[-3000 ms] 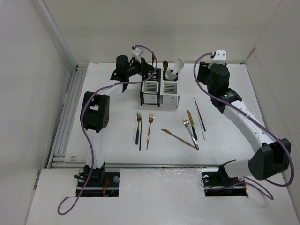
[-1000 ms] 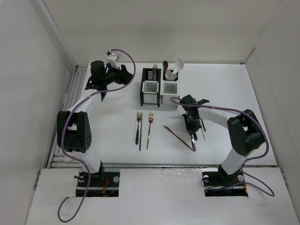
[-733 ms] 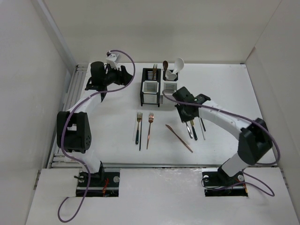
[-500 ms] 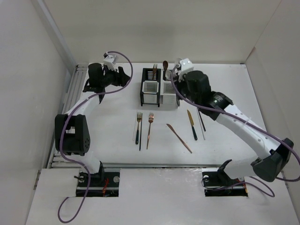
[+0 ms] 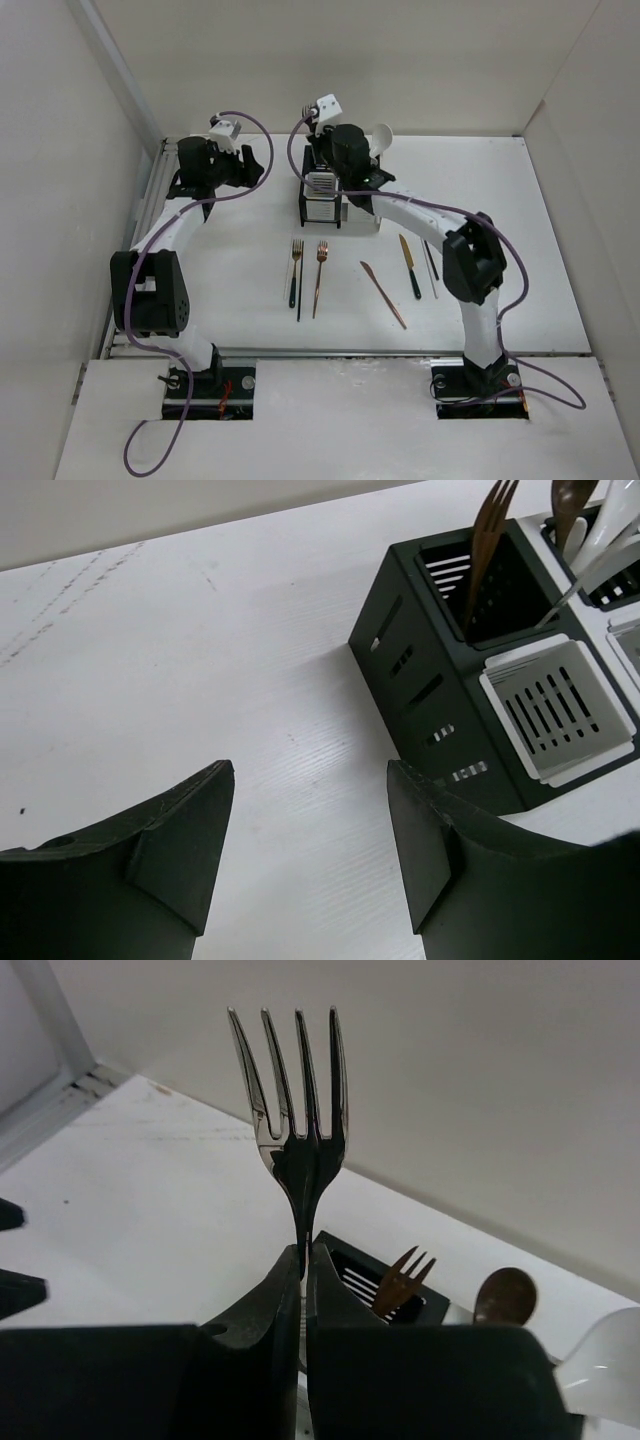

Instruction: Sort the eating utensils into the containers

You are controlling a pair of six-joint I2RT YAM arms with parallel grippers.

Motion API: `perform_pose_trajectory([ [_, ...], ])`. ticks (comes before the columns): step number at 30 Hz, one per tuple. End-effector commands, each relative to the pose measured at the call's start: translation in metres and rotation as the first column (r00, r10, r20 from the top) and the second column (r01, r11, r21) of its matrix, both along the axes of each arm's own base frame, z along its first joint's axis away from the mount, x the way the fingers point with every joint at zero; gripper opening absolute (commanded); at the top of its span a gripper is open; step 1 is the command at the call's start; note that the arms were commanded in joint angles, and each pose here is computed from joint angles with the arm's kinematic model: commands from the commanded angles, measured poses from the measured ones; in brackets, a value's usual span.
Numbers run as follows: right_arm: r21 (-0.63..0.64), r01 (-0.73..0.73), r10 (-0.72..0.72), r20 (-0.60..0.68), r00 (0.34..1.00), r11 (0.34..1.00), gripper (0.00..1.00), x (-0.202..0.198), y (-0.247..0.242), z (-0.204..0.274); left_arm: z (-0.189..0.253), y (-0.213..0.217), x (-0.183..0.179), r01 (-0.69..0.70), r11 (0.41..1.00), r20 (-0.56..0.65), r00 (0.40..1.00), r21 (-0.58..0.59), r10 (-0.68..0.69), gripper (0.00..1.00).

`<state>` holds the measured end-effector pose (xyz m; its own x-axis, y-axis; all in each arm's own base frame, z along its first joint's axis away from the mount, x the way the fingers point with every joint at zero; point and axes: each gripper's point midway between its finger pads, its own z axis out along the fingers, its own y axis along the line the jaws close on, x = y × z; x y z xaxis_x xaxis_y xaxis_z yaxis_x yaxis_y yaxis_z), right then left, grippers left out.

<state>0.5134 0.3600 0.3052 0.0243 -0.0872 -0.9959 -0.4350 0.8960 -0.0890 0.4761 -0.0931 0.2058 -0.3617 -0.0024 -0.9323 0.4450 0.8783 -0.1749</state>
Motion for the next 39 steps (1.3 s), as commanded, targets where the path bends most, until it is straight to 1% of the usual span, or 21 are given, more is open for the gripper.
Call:
perform_pose_trajectory([
  [1, 0.128, -0.009, -0.015, 0.187, 0.982, 0.992, 0.00, 0.013, 0.003, 0.068, 0.034, 0.008, 0.000, -0.018, 0.999, 0.089, 0.996, 0.030, 0.015, 0.60],
  [3, 0.128, 0.012, -0.036, 0.183, 0.983, 0.992, 0.00, 0.022, 0.000, 0.061, 0.031, 0.009, -0.002, -0.026, 0.999, 0.089, 0.996, 0.032, 0.024, 0.60],
  [4, 0.115, 0.014, -0.033, 0.167, 0.985, 0.993, 0.00, 0.026, 0.003, 0.048, 0.031, 0.009, -0.002, -0.026, 0.999, 0.089, 0.996, 0.032, 0.024, 0.61],
  [8, 0.105, 0.003, -0.018, 0.146, 0.989, 0.994, 0.00, 0.036, 0.008, 0.025, 0.031, 0.009, -0.002, -0.029, 0.999, 0.084, 0.996, 0.025, 0.027, 0.61],
  [12, 0.127, 0.000, -0.018, 0.137, 0.990, 0.992, 0.00, 0.037, 0.010, 0.022, 0.025, 0.007, -0.003, -0.018, 1.000, 0.066, 0.998, 0.022, 0.017, 0.61],
  [14, 0.139, 0.026, -0.045, 0.130, 0.991, 0.990, 0.00, 0.039, 0.006, 0.022, 0.023, 0.007, -0.002, -0.018, 1.000, 0.055, 0.998, 0.022, 0.017, 0.61],
  [17, 0.133, 0.056, -0.070, 0.102, 0.992, 0.989, 0.00, 0.043, 0.004, 0.005, 0.023, 0.007, -0.002, -0.018, 1.000, 0.055, 0.998, 0.022, 0.017, 0.61],
  [20, 0.101, 0.096, -0.102, 0.047, 0.994, 0.990, 0.00, 0.048, 0.001, -0.032, 0.023, 0.006, -0.003, -0.009, 1.000, 0.055, 0.998, 0.020, 0.008, 0.61],
  [22, 0.085, 0.085, -0.088, 0.031, 0.996, 0.993, 0.00, 0.046, 0.002, -0.043, 0.026, 0.003, -0.004, 0.012, 1.000, 0.061, 0.998, 0.024, -0.013, 0.61],
  [23, 0.087, 0.060, -0.063, 0.035, 0.997, 0.994, 0.02, 0.042, 0.004, -0.039, 0.026, 0.002, -0.004, 0.023, 0.999, 0.066, 0.998, 0.030, -0.025, 0.61],
  [25, 0.084, 0.040, -0.043, 0.033, 0.999, 0.996, 0.16, 0.036, 0.004, -0.036, 0.022, 0.004, -0.010, 0.032, 0.998, 0.047, 0.998, 0.054, -0.035, 0.59],
  [26, 0.084, 0.040, -0.043, 0.034, 0.999, 0.996, 0.19, 0.034, 0.002, -0.034, 0.023, 0.000, -0.011, 0.056, 0.994, 0.057, 0.996, 0.092, -0.062, 0.57],
  [28, 0.087, 0.029, -0.030, 0.019, 0.999, 0.996, 0.27, 0.028, 0.001, -0.037, 0.014, -0.004, -0.018, 0.087, 0.986, 0.022, 0.996, 0.141, -0.091, 0.56],
  [30, 0.094, 0.017, -0.020, 0.029, 0.999, 0.995, 0.31, 0.022, -0.001, -0.027, 0.011, -0.012, -0.021, 0.127, 0.975, 0.022, 0.991, 0.184, -0.133, 0.56],
  [31, 0.092, 0.007, -0.009, 0.028, 1.000, 0.996, 0.35, 0.019, -0.001, -0.029, 0.008, -0.012, -0.024, 0.134, 0.973, 0.006, 0.991, 0.190, -0.137, 0.56],
  [32, 0.099, 0.006, -0.009, 0.037, 0.999, 0.995, 0.42, 0.016, -0.004, -0.021, 0.006, -0.016, -0.026, 0.144, 0.971, -0.003, 0.989, 0.189, -0.146, 0.56],
  [34, 0.099, -0.005, 0.001, 0.038, 0.999, 0.995, 0.48, 0.010, -0.006, -0.017, 0.003, -0.019, -0.029, 0.159, 0.968, -0.015, 0.987, 0.196, -0.159, 0.56],
  [35, 0.100, -0.004, 0.002, 0.020, 1.000, 0.995, 0.53, 0.006, -0.008, -0.024, 0.000, -0.020, -0.032, 0.173, 0.965, -0.026, 0.985, 0.199, -0.171, 0.56],
  [36, 0.114, -0.006, 0.002, 0.038, 0.999, 0.993, 0.55, 0.000, -0.013, -0.008, 0.003, -0.025, -0.036, 0.184, 0.963, -0.024, 0.983, 0.199, -0.183, 0.56],
  [38, 0.119, 0.004, -0.007, 0.029, 1.000, 0.993, 0.59, -0.010, -0.022, -0.006, -0.003, -0.033, -0.044, 0.233, 0.952, -0.051, 0.973, 0.200, -0.227, 0.56],
  [39, 0.145, -0.001, -0.008, 0.062, 0.998, 0.989, 0.62, -0.021, -0.030, 0.020, -0.002, -0.040, -0.050, 0.259, 0.941, -0.052, 0.966, 0.217, -0.254, 0.56],
])
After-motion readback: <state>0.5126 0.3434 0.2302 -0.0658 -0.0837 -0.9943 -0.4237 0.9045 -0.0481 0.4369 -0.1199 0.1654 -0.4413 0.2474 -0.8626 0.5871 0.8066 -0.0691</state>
